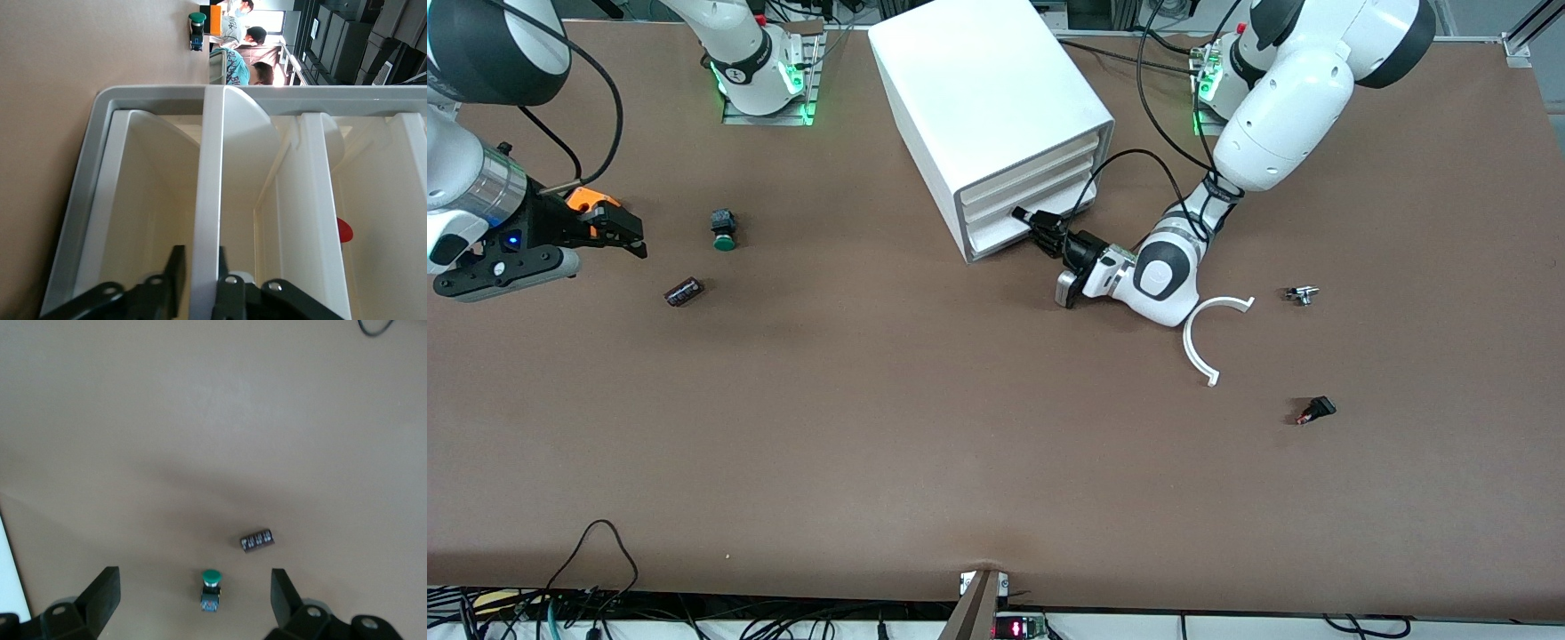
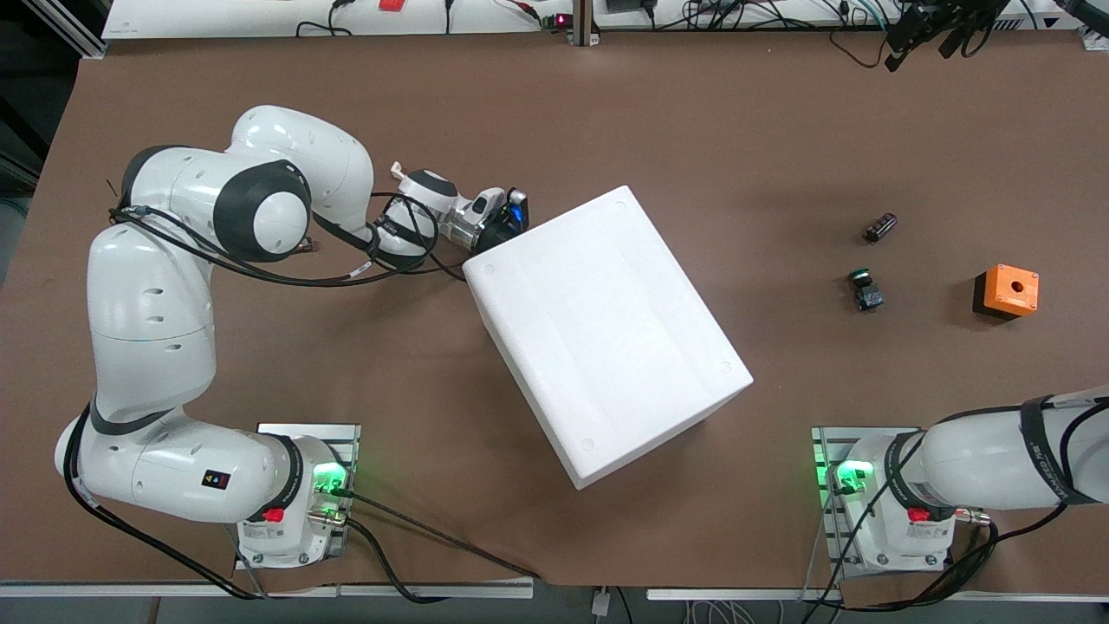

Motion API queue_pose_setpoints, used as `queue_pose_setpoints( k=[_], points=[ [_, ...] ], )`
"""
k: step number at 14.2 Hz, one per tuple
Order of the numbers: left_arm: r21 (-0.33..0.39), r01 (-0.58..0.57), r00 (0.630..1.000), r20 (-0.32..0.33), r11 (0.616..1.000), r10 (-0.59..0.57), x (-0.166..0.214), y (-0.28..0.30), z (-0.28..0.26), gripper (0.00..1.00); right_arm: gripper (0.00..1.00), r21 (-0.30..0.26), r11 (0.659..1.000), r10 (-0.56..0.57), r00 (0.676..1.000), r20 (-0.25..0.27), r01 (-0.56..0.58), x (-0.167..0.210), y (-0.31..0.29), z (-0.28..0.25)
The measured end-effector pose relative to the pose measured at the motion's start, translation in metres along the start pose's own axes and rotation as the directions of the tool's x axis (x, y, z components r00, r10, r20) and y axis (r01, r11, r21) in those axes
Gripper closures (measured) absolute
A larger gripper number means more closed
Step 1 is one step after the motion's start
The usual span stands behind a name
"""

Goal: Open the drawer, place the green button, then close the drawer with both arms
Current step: 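Pull the drawer open with the left gripper while the right gripper reaches out, then release the drawer with the left gripper while the right gripper grasps the button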

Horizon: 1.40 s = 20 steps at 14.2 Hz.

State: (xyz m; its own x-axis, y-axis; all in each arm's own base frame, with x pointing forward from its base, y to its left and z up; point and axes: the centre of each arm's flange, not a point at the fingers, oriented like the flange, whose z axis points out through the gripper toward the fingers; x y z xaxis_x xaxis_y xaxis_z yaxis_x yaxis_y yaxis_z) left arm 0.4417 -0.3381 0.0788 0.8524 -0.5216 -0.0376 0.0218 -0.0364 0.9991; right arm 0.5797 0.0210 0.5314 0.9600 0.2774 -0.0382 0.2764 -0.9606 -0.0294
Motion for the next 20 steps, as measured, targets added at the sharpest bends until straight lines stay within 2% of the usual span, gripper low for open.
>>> queue_pose_setpoints(
  k=[5,9,13,15,20],
  points=[
    [0.012,0.016,1.0,-0.014,1.0,-0.015,0.003,0.004,-0.01,0.86,0.0,0.016,1.0,-0.004,0.998,0.058,0.003,-0.006,0.008,0.012],
    [0.061,0.027,0.999,-0.027,0.998,-0.026,0.013,0.011,-0.038,0.86,0.0,0.033,0.999,-0.023,0.992,0.122,0.019,-0.01,0.006,0.061],
    [0.112,0.022,0.999,-0.039,0.994,-0.018,0.025,0.018,-0.064,0.86,0.0,0.038,0.998,-0.056,0.989,0.134,0.052,-0.027,0.005,0.145],
    [0.158,0.016,1.0,-0.023,0.987,-0.013,0.035,0.025,-0.081,0.86,0.0,0.037,0.998,-0.063,0.989,0.132,0.059,-0.043,0.002,0.187],
    [0.248,0.026,0.999,-0.026,0.968,-0.021,0.056,0.044,-0.125,0.86,0.0,0.024,0.998,-0.06,0.994,0.094,0.058,-0.114,-0.004,0.28]
  ],
)
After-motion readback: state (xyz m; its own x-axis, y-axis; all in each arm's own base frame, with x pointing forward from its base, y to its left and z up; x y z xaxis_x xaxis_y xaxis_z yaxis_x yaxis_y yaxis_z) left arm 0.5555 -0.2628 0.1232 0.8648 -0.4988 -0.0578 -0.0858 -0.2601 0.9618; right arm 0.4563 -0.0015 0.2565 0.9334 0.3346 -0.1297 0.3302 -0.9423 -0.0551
